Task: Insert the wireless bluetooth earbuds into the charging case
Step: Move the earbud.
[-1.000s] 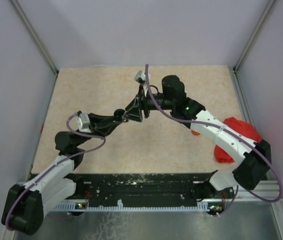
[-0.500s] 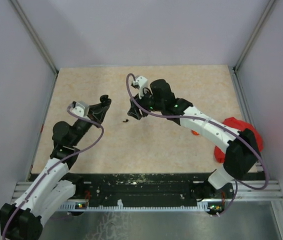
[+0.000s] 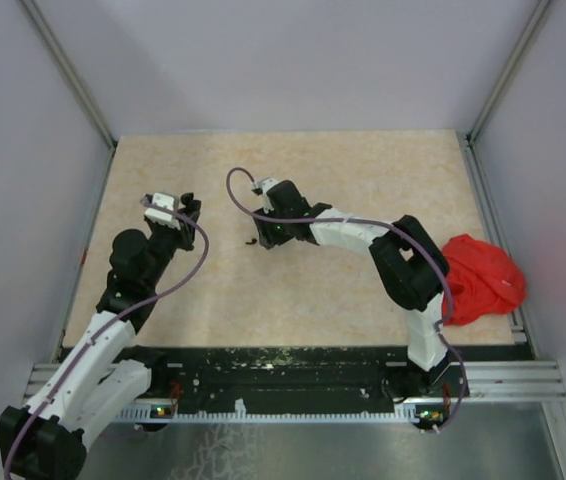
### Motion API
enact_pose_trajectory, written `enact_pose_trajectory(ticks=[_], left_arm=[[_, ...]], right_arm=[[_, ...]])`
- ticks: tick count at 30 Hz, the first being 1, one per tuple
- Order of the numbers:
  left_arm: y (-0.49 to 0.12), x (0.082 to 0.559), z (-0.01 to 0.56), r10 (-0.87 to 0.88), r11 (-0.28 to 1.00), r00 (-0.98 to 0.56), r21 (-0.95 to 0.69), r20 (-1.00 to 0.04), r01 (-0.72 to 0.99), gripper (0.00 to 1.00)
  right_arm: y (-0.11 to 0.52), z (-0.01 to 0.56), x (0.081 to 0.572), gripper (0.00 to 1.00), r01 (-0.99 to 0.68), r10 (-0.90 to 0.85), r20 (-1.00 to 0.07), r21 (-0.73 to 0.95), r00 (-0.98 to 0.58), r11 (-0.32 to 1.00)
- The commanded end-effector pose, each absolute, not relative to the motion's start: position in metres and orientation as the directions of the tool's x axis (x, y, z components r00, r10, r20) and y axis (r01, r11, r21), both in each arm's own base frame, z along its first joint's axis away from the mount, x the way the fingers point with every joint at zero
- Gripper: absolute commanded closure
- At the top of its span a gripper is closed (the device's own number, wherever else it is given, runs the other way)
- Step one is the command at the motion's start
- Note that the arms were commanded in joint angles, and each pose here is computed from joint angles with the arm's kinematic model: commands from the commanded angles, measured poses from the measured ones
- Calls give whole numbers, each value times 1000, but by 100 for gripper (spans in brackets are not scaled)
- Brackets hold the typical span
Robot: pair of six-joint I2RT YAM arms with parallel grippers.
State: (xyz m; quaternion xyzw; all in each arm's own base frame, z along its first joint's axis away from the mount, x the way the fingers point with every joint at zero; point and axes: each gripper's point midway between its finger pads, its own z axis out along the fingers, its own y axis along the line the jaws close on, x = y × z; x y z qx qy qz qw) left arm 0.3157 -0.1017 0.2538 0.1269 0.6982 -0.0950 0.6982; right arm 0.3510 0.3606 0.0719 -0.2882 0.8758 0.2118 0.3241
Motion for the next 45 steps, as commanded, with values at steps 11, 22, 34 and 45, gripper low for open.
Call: enact_pose_trajectory(ticks=[11, 22, 34, 45], left_arm=[[-98, 312, 272, 46, 950, 68, 64, -997, 305, 99], [-100, 311, 272, 39, 947, 72, 60, -997, 315, 99], [-100, 311, 272, 41, 947, 72, 62, -997, 316, 99], [-101, 310, 273, 39, 944, 77, 62, -996, 324, 99]], right_arm=[[411, 61, 397, 51, -553, -257, -772, 143, -582, 821], [408, 37, 389, 61, -551, -313, -738, 95, -598, 829], [345, 31, 349, 68, -603, -506, -626, -70, -594, 795], [283, 37, 316, 70, -625, -589, -519, -126, -620, 770]])
